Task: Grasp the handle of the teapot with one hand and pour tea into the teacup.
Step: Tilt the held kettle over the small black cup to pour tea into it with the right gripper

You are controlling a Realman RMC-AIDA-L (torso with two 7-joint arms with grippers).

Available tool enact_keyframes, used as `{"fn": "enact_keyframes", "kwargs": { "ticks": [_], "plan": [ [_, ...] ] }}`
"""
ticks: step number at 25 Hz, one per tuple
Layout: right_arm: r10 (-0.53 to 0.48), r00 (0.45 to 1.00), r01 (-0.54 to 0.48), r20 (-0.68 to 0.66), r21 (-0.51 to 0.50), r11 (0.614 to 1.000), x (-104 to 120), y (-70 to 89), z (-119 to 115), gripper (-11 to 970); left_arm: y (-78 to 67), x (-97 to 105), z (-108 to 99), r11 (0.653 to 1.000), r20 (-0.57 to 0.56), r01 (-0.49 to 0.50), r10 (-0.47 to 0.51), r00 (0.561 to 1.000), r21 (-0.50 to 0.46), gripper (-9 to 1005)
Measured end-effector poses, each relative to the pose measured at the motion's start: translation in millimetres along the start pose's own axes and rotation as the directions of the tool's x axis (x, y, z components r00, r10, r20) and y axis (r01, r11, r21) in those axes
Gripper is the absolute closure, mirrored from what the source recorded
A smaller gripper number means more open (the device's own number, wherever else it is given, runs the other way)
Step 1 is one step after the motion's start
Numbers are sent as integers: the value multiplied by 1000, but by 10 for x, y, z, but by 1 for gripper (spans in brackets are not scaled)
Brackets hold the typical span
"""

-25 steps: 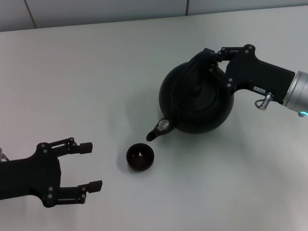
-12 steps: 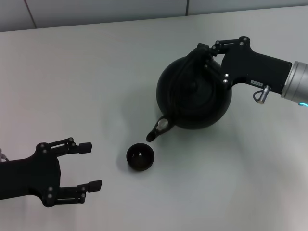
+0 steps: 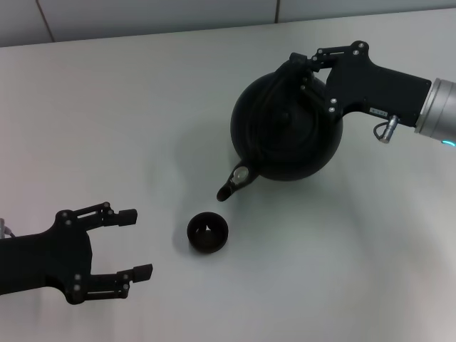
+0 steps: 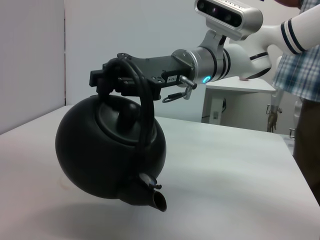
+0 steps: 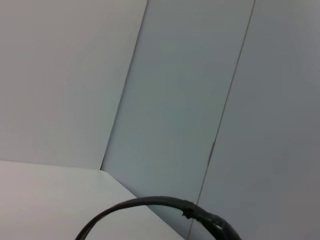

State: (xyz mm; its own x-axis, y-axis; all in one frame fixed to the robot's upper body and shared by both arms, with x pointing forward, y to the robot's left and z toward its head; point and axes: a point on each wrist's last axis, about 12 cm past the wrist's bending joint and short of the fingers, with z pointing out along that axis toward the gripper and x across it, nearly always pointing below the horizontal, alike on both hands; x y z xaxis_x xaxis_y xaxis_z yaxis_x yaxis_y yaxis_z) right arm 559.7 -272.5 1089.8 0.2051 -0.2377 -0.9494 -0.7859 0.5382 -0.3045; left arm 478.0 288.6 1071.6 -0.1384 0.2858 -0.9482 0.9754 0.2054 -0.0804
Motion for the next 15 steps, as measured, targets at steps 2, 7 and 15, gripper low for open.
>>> {"fn": "enact_keyframes", "kwargs": {
  "ticks": [2,7,15],
  "plan": [
    [-6,1000,6,2,-1,1000,-12,-12,16,827,0,0,0,1000,0,0,0,1000,0,164],
    [-15,1000,15,8,-7,1000,-39,-32,55,828,10,6,8,1000,-3,1,-1,1000,-10,164],
    [-32,999,32,5,-48,998,-63,-8,132,828,15,6,12,1000,-4,0,0,1000,-14,164]
  ]
}}
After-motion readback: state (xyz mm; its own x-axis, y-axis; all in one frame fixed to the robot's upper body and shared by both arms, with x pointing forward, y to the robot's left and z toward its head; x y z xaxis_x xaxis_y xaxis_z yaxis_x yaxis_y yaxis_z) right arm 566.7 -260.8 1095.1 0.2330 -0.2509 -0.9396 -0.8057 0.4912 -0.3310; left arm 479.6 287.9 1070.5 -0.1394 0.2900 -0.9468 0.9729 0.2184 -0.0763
